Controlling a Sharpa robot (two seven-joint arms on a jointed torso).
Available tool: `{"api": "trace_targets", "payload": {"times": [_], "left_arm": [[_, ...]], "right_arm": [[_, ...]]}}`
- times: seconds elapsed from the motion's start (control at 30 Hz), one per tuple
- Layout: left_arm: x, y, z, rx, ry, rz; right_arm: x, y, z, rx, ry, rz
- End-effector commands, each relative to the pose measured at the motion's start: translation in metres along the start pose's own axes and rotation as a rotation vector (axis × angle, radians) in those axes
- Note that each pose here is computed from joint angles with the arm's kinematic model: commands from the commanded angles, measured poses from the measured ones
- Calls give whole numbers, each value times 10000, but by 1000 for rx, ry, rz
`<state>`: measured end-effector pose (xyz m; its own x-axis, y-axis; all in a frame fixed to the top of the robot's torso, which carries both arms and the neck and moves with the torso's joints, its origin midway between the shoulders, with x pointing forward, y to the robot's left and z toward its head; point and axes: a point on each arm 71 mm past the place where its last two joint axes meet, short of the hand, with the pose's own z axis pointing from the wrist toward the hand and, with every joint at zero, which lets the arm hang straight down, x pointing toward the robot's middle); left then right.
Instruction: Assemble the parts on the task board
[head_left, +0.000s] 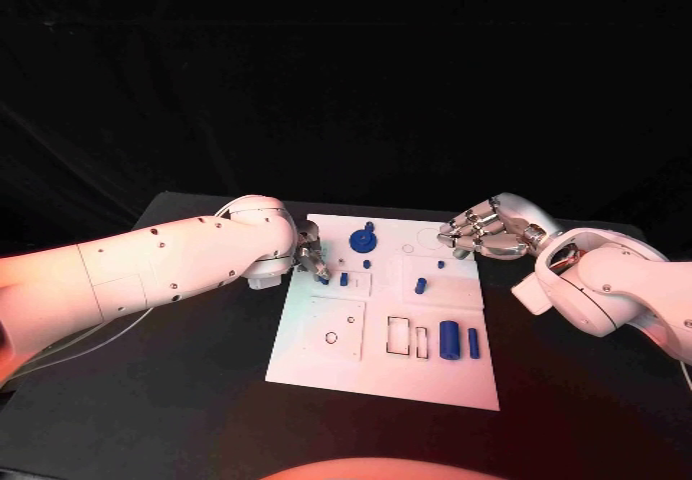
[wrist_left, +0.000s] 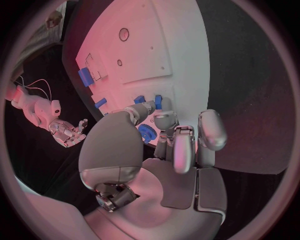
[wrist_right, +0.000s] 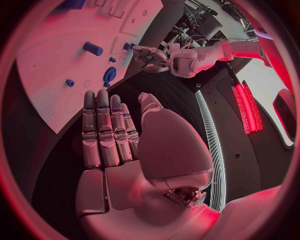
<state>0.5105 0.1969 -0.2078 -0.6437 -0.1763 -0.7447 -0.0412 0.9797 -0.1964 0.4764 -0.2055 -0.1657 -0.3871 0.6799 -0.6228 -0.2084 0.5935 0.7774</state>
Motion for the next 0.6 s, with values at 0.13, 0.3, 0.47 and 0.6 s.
{"api": "trace_targets", "payload": {"times": [0.13, 0.3, 0.47, 0.6], "left_arm": [[45, -23, 25, -6, 17, 21], [45, -28, 35, -7, 19, 23], [46, -24, 41, -10, 25, 28], [40, -9, 50, -15, 25, 28]], "right_arm": [[14, 5, -4, -4, 13, -2], [12, 3, -7, -3, 13, -2], [9, 0, -10, -3, 12, -2], [7, 0, -11, -3, 11, -2]]}}
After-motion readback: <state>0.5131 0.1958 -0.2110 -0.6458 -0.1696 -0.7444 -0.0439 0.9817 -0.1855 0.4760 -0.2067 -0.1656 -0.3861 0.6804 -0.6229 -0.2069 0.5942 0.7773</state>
